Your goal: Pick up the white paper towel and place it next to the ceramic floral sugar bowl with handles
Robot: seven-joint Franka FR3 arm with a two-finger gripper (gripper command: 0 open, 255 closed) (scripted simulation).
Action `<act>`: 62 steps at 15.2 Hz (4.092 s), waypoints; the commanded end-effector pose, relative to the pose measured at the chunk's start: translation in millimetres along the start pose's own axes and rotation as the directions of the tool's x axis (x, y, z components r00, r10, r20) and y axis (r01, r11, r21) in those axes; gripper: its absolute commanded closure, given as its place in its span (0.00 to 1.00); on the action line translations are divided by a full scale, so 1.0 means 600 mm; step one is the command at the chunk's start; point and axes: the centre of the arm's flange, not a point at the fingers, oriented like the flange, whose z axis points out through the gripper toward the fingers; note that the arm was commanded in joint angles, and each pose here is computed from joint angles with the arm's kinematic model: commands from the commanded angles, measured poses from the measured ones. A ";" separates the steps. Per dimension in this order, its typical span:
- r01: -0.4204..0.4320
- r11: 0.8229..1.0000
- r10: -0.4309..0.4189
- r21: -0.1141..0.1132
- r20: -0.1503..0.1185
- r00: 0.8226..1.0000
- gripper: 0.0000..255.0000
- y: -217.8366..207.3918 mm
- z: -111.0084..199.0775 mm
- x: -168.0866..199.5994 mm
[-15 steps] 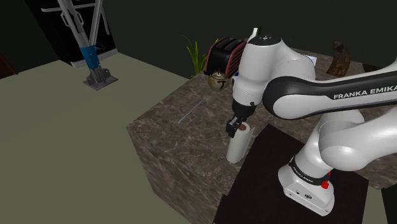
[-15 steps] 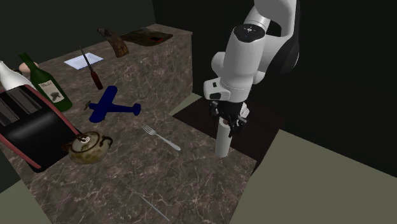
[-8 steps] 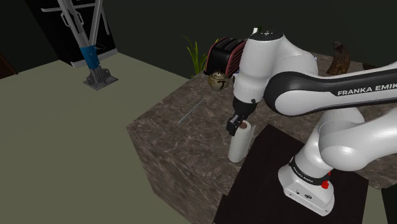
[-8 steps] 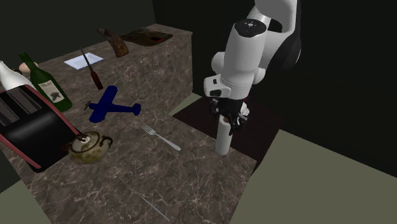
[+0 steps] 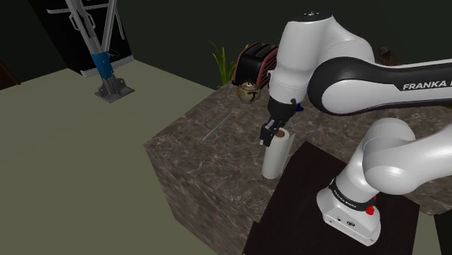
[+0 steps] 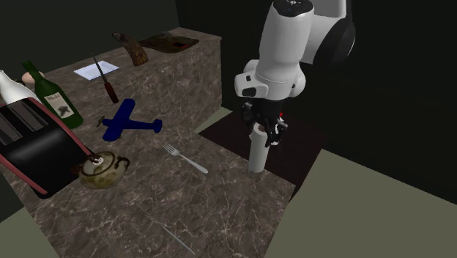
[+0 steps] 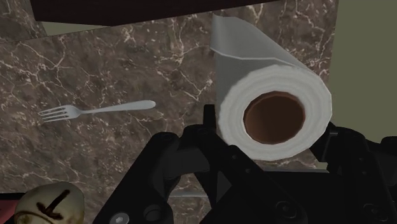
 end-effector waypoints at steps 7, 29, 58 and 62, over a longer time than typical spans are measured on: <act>0.000 1.000 0.000 0.000 0.000 1.000 1.00 0.002 -0.072 0.003; 0.000 1.000 0.000 0.000 0.000 1.000 1.00 0.012 -0.265 0.009; 0.000 1.000 0.000 0.000 0.000 1.000 1.00 0.332 -0.368 0.115; 0.000 1.000 0.000 0.000 0.000 1.000 1.00 0.415 -0.363 0.142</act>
